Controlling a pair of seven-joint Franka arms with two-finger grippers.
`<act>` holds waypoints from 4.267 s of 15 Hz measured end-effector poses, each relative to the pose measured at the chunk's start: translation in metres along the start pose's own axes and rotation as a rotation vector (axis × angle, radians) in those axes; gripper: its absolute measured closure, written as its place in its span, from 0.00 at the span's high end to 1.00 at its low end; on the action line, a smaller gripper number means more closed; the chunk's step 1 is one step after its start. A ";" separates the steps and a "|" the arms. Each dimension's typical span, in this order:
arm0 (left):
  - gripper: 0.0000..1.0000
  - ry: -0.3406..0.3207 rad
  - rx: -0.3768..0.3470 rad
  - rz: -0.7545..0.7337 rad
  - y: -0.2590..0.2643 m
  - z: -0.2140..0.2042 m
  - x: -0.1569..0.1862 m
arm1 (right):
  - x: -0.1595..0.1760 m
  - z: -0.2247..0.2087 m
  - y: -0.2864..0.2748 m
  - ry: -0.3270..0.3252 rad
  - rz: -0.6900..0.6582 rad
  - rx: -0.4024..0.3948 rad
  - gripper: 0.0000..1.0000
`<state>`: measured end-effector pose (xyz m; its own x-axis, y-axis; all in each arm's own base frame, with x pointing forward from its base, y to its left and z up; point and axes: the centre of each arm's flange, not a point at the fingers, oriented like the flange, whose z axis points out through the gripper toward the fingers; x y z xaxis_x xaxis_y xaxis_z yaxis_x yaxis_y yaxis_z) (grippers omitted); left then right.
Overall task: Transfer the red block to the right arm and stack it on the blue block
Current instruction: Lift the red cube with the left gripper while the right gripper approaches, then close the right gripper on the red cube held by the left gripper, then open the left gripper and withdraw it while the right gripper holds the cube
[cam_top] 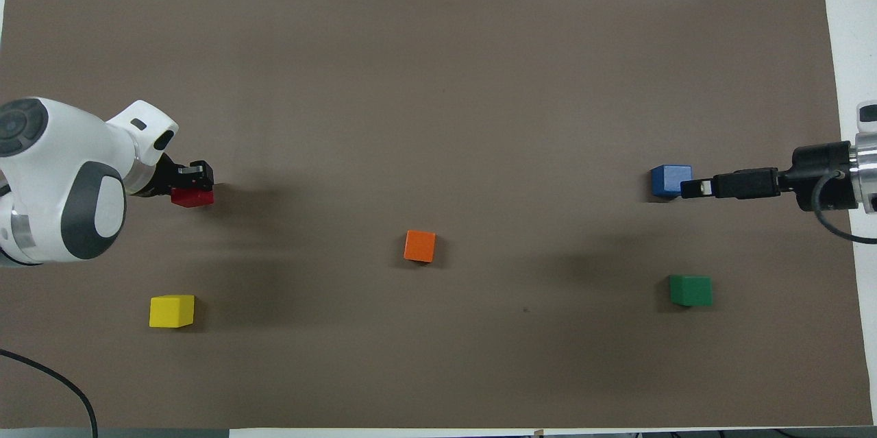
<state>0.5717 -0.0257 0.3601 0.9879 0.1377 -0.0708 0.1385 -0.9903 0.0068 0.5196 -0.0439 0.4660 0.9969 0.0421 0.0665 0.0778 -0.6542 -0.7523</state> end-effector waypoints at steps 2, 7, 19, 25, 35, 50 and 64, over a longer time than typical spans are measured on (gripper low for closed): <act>0.54 -0.043 -0.014 -0.099 0.026 -0.061 0.003 | 0.000 0.012 0.006 0.027 0.012 0.173 1.00; 0.54 -0.093 -0.198 -0.447 0.114 -0.191 -0.052 | -0.013 0.049 -0.009 0.017 -0.009 0.567 1.00; 0.54 -0.594 -0.529 -1.322 0.275 -0.225 -0.143 | -0.050 0.215 -0.031 -0.035 -0.100 1.377 1.00; 0.54 -0.583 -0.542 -1.353 0.350 -0.190 -0.228 | -0.063 0.254 -0.026 -0.072 -0.074 1.466 1.00; 0.54 -0.548 -0.553 -1.352 0.350 -0.172 -0.256 | -0.063 0.286 -0.043 -0.063 -0.113 1.503 1.00; 1.00 -0.493 -0.539 -1.395 0.315 -0.166 -0.234 | -0.068 0.300 -0.052 -0.060 -0.144 1.492 0.56; 1.00 -0.070 -0.365 -1.045 0.037 -0.146 -0.087 | -0.016 0.237 -0.025 -0.174 -0.120 1.251 0.55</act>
<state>0.5011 -0.0715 0.5124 0.3685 0.8899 -0.2688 0.9248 -0.3216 0.2033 0.5043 0.1510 0.3283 0.9639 0.2116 0.1615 0.0307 0.5144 -0.8570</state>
